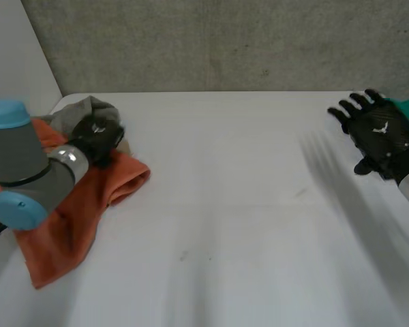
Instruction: Fold the laundry.
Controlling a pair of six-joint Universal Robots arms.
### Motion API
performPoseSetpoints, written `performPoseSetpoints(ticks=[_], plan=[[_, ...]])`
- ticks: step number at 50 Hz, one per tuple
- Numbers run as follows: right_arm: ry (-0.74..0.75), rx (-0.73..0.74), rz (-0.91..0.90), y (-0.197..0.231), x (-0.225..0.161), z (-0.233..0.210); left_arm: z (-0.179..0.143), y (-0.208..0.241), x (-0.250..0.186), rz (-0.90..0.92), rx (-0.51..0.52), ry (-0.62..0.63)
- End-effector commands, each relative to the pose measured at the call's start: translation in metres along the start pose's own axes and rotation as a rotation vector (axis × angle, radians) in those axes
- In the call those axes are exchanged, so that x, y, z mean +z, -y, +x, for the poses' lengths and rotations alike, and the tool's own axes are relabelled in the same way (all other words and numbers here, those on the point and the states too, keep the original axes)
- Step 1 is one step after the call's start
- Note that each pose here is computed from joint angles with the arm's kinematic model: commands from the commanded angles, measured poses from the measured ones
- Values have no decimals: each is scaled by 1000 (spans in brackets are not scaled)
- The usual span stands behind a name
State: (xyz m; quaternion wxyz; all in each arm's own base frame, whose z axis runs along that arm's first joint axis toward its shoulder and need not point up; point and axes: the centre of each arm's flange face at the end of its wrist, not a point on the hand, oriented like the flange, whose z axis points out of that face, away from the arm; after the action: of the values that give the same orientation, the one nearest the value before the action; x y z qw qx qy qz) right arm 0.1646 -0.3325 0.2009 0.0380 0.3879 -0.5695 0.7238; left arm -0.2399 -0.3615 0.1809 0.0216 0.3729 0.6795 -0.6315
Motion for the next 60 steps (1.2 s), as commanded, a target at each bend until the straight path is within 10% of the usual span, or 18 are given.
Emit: performPoseSetpoints(ticks=[1, 15, 30, 42, 60], plan=[[-106, -46, 35, 32, 1, 31, 56, 124, -41, 383, -151, -107], [-137, 32, -15, 38, 0, 38, 211, 122, -52, 383, -413, -496], [17, 168, -217, 20, -5, 22, 133, 114, -72, 227, -360, -211], [336, 78, -339, 14, -43, -28, 187, 52, -160, -13, -113, -405], [387, 43, -355, -3, -57, -53, 208, 23, -129, -69, -55, -394]])
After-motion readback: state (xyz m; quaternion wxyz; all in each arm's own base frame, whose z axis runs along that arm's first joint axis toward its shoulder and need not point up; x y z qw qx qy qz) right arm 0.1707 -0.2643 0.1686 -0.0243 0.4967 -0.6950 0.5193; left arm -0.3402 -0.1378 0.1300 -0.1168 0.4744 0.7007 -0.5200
